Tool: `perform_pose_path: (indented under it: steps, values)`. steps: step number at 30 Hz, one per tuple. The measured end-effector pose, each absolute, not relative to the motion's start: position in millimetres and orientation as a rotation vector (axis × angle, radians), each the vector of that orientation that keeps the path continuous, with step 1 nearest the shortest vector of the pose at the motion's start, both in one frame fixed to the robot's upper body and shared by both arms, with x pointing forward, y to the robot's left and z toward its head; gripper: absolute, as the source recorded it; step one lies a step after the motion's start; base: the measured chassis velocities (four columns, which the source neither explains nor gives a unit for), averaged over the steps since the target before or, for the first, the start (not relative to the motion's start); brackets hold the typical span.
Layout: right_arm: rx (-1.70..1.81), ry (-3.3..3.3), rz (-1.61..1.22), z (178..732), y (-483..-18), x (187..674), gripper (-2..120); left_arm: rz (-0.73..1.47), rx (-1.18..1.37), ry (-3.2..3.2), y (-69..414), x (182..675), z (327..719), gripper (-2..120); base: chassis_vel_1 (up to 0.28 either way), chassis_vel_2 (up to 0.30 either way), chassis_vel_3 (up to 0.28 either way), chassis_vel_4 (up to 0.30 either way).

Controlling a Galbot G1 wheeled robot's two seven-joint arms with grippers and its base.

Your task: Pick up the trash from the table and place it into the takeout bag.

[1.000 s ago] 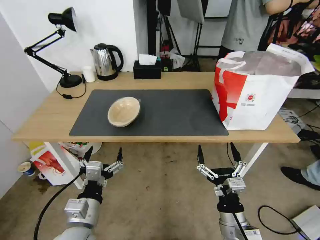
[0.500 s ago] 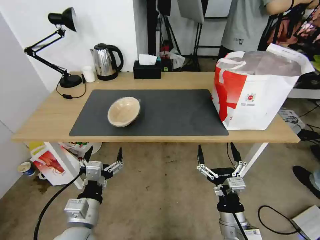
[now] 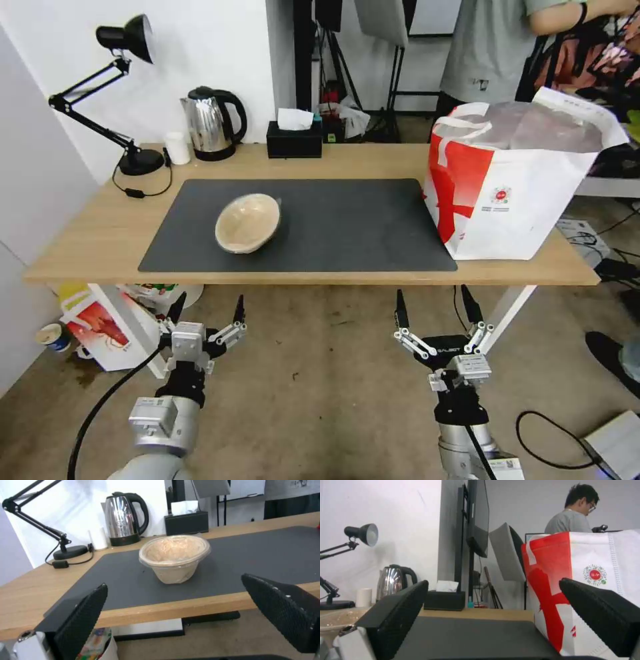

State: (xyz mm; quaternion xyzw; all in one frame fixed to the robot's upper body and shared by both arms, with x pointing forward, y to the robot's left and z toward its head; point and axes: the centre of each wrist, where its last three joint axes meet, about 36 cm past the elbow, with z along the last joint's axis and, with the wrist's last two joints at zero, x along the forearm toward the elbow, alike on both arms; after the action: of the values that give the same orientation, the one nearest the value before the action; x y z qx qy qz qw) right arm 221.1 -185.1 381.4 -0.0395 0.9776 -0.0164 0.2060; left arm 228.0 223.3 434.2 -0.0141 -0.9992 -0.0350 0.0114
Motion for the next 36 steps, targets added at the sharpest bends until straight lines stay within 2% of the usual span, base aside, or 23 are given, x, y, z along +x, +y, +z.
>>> perform_pose_path:
  steps: [17, 36]
  values:
    - [-0.110, 2.724, -0.045, 381.6, -185.0, 221.1, 100, -0.112, -0.039, -3.126, 224.6, 228.3, 433.4, 100, 0.000, 0.000, 0.000, 0.000]
    - [-0.110, 2.724, -0.045, 381.6, -185.0, 221.1, 100, -0.192, 0.224, -3.428, 293.6, 232.6, 367.8, 100, 0.000, 0.000, 0.000, 0.000]
